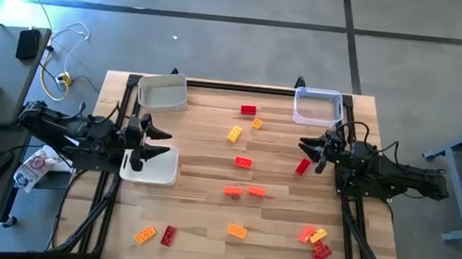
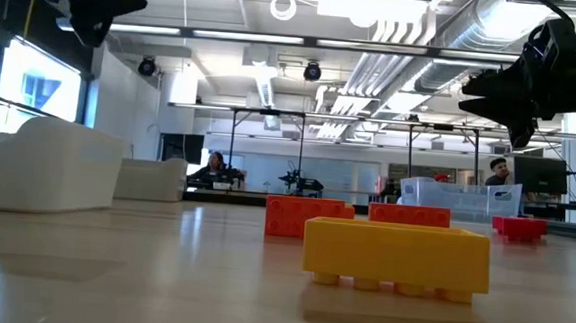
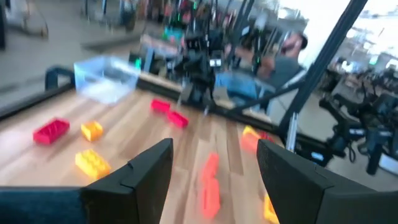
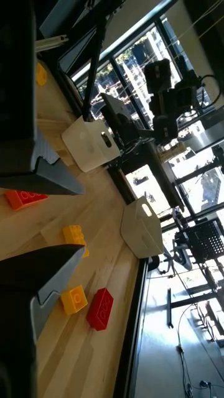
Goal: Sort & place blocks by color
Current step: Put the yellow game piece into the white bin
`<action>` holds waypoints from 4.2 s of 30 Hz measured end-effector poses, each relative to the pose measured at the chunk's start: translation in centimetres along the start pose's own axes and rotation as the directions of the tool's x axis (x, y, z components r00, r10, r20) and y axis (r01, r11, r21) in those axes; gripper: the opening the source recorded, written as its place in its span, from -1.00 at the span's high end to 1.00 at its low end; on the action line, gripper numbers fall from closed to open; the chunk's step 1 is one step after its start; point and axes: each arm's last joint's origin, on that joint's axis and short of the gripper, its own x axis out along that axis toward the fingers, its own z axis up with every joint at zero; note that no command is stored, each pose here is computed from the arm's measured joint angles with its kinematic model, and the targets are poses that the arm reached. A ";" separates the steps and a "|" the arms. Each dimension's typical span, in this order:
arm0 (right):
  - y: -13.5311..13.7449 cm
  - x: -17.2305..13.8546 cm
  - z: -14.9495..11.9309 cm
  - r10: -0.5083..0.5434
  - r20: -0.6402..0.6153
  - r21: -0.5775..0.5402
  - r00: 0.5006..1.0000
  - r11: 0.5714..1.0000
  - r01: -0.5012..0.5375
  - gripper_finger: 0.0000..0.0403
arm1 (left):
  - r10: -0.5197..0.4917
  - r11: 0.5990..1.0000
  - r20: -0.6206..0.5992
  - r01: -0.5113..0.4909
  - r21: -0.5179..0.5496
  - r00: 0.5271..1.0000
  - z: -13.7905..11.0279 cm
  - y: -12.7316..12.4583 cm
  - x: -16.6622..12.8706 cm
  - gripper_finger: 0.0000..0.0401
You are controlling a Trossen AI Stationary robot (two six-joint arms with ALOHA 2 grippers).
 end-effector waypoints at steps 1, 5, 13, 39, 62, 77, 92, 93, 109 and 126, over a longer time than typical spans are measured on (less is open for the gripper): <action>0.0 0.0 0.0 0.000 0.000 0.000 1.000 1.000 0.000 0.39 | 0.007 1.000 -0.027 -0.007 -0.010 1.000 0.5 -0.2 0.0 -0.10; 0.0 0.0 0.0 0.000 0.000 0.000 1.000 1.000 0.000 0.39 | 0.029 0.997 -0.136 -0.038 -0.060 0.990 2.4 -1.0 0.0 -0.10; 0.0 0.0 0.0 0.000 0.000 0.000 1.000 1.000 0.000 0.39 | -0.018 0.976 -0.318 -0.053 -0.212 0.948 4.5 -2.4 0.8 -0.10; 0.0 0.0 0.0 0.000 0.000 0.000 1.000 1.000 0.000 0.39 | -0.341 0.797 -0.705 -0.207 -0.567 0.622 -1.0 -9.8 2.9 -0.10; 0.0 0.0 0.0 0.000 0.000 0.000 1.000 1.000 0.000 0.39 | -0.199 0.813 -0.893 -0.441 -0.380 0.403 -9.8 -15.5 1.7 -0.10; 0.0 0.0 0.0 0.000 0.000 0.000 1.000 1.000 0.000 0.39 | -0.130 0.781 -0.927 -0.541 -0.314 0.351 -9.4 -17.0 1.6 -0.01; 0.0 0.0 0.0 0.000 0.000 0.000 1.000 1.000 0.000 0.39 | 0.016 0.803 -0.954 -0.572 -0.166 0.299 -13.6 -17.2 2.9 -0.01; 0.0 0.0 0.0 0.000 0.000 0.000 1.000 1.000 0.000 0.39 | 0.022 0.803 -0.955 -0.574 -0.160 0.297 -13.8 -17.2 3.0 -0.01; 0.0 0.0 0.0 0.000 0.000 0.000 1.000 1.000 0.000 0.39 | 0.053 0.814 -0.955 -0.567 -0.127 0.291 -16.2 -17.5 3.8 -0.01; 0.0 0.0 0.0 0.000 -0.001 0.000 1.000 1.000 0.000 0.39 | 0.137 0.818 -0.954 -0.574 -0.042 0.266 -18.3 -17.1 4.2 0.08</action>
